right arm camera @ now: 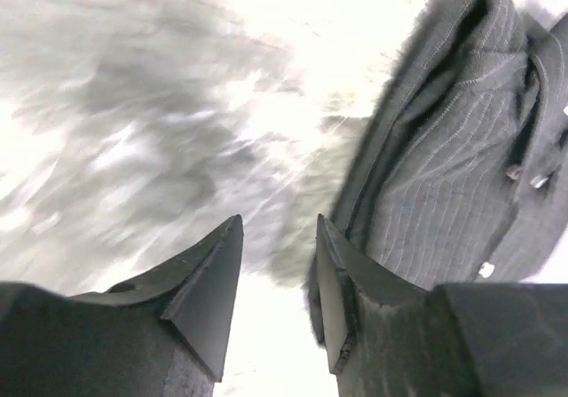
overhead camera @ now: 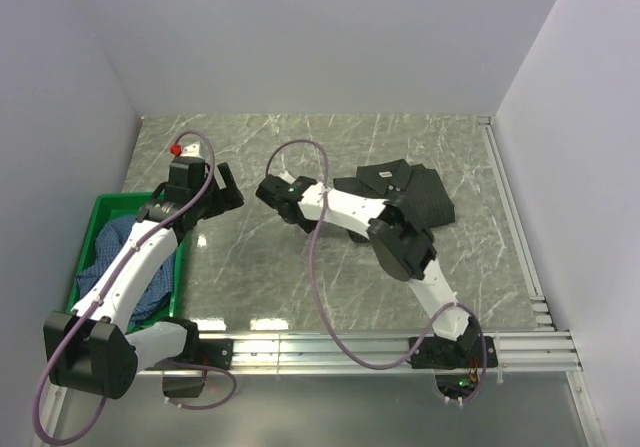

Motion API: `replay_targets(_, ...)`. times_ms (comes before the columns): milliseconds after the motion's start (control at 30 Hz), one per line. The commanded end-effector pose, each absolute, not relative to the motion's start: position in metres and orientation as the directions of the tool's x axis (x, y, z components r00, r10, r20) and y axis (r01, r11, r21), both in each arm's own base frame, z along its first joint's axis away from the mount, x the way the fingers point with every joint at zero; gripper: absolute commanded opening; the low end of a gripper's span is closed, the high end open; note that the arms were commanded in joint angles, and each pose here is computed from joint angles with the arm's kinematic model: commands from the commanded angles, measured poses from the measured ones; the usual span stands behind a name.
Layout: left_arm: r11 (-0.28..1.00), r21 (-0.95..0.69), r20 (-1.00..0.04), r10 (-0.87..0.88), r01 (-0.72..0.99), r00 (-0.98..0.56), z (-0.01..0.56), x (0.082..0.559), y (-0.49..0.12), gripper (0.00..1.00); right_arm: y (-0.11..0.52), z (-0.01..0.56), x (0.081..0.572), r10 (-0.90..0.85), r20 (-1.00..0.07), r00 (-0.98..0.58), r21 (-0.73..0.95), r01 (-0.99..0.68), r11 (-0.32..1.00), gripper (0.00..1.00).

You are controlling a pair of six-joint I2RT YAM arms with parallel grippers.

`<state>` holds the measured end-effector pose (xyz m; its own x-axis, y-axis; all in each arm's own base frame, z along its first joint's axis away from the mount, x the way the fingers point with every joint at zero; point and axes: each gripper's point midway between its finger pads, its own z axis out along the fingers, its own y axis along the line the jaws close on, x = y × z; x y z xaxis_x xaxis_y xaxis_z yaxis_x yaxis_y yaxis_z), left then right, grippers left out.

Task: Fold and stack the long sleeve shirts
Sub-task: Fold the shirt, then neatly place the folded shirt to the corner

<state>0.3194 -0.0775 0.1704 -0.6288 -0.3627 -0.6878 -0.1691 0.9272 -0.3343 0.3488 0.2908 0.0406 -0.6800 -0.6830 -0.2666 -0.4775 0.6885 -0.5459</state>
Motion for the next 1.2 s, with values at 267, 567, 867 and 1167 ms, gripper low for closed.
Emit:
replay_targets(267,0.931,-0.336,-0.720,-0.353,-0.144,-0.597,0.181,0.324,-0.076,0.91,0.239,0.103,0.393,-0.249,-0.614,-0.749,-0.209,-0.149,0.966,0.23)
replay_targets(567,0.931,-0.338,-0.720,-0.350,-0.138,-0.599,0.181,0.323,-0.077,0.90,0.221,0.036,0.387,-0.135,-0.522,-0.842,-0.114,-0.088,0.990,0.25)
replay_targets(867,0.926,-0.368,-0.726,-0.343,-0.084,-0.596,0.185,0.324,-0.086,0.90,0.249,0.073,0.371,-0.153,-0.552,-0.820,-0.006,-0.180,0.984,0.30)
replay_targets(1167,0.829,-0.552,-0.657,-0.368,0.088,-0.658,0.211,0.339,-0.171,0.92,0.155,0.156,0.382,0.300,-0.668,-0.681,0.374,0.040,0.927,0.53)
